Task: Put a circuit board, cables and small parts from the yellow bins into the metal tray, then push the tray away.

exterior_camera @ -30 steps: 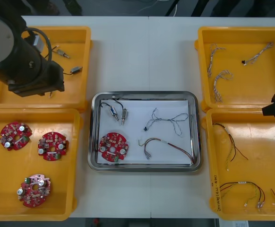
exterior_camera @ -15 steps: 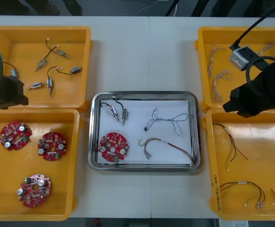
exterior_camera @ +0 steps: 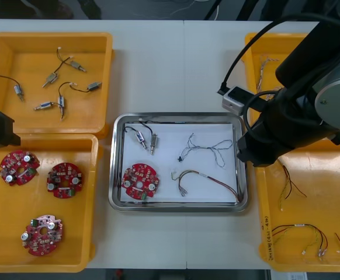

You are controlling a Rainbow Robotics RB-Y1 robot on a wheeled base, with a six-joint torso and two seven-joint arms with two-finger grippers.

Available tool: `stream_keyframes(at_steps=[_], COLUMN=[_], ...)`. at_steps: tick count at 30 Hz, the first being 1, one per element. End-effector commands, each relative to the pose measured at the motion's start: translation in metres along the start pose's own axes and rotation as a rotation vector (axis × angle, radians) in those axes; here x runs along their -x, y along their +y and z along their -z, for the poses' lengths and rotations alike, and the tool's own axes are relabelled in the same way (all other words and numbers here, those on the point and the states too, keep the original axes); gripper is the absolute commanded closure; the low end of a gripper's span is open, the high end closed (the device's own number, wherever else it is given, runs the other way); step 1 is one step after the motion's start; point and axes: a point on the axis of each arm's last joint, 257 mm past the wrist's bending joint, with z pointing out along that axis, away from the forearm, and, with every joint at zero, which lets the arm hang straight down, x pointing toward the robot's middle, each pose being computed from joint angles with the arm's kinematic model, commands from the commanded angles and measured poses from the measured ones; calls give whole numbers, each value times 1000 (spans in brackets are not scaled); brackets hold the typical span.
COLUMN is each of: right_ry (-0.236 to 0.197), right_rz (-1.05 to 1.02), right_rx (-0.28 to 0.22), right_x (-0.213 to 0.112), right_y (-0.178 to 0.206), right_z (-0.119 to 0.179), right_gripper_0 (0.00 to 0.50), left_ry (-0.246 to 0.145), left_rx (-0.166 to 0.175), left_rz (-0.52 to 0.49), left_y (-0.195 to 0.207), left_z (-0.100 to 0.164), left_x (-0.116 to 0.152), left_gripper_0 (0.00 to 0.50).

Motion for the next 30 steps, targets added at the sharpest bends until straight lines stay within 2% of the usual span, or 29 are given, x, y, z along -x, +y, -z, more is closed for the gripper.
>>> stream_keyframes(at_steps=[1,9,15,23,30], right_ry=[-23,20,60,36,-2], right_rz=[128,280,375,475,561], right_rx=[-15,0,-17,-43,-32], right_x=[27,26,17,22,28], right_y=[32,72,90,112,129], right_z=[0,-25,-43,-64,-73], right_gripper_0=[0,0,0,0,0], left_ry=[-11,-4,-7,-7,-7], left_rx=[52,33,26,26,26], left_rz=[-119,-156,-174,-174,-174], left_y=[24,20,17,17,17], left_z=[14,14,16,16,16], left_x=[-4,-7,-7,-7,-7], left_gripper_0=[0,0,0,0,0])
